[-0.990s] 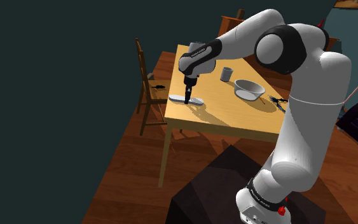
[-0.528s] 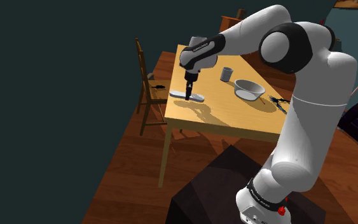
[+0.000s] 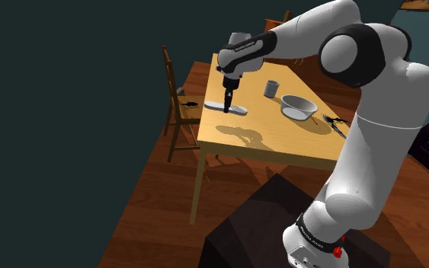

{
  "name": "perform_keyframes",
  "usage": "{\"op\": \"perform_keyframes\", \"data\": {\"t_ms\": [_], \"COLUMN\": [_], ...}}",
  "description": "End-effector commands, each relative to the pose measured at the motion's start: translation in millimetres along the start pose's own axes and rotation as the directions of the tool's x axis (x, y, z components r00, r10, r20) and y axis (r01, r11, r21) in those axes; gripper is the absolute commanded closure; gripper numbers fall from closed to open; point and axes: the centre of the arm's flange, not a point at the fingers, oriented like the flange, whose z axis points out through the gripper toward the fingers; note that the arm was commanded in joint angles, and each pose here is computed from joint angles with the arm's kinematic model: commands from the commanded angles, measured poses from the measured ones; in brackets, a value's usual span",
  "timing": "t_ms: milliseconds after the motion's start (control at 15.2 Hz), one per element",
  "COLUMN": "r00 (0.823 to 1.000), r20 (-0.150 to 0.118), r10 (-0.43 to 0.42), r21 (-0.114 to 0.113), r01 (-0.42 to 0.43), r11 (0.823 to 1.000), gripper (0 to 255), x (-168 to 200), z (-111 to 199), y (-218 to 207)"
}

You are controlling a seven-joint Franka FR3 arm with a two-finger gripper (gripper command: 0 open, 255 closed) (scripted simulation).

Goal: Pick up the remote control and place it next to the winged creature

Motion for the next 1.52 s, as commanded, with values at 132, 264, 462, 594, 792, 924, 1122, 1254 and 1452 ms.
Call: {"op": "perform_keyframes", "data": {"t_ms": [132, 264, 462, 594, 792, 924, 1122, 1254, 1452], "r00": [1.000, 1.000, 1.000, 1.000, 1.000, 1.000, 1.000, 1.000, 1.000], "r20": [0.000, 0.000, 0.000, 0.000, 0.000, 0.000, 0.000, 0.000, 0.000], "r10": [0.000, 0.000, 0.000, 0.000, 0.000, 0.000, 0.000, 0.000, 0.000], "r21": [0.000, 0.000, 0.000, 0.000, 0.000, 0.000, 0.000, 0.000, 0.000], "r01": [0.000, 0.000, 0.000, 0.000, 0.000, 0.000, 0.000, 0.000, 0.000], "r11": [1.000, 1.000, 1.000, 1.000, 1.000, 1.000, 1.000, 1.000, 1.000], "gripper": [255, 255, 255, 255, 255, 255, 255, 255, 255], "x": [0.1, 0.0, -39.6, -65.9, -105.5, -131.9, -171.4, -197.8, -237.3], "z": [-21.5, -31.6, -31.4, -31.3, -31.0, -30.9, -30.7, -30.5, -30.3], "y": [-0.1, 0.1, -2.0, -3.4, -5.6, -7.0, -9.1, -10.5, -12.6]}}
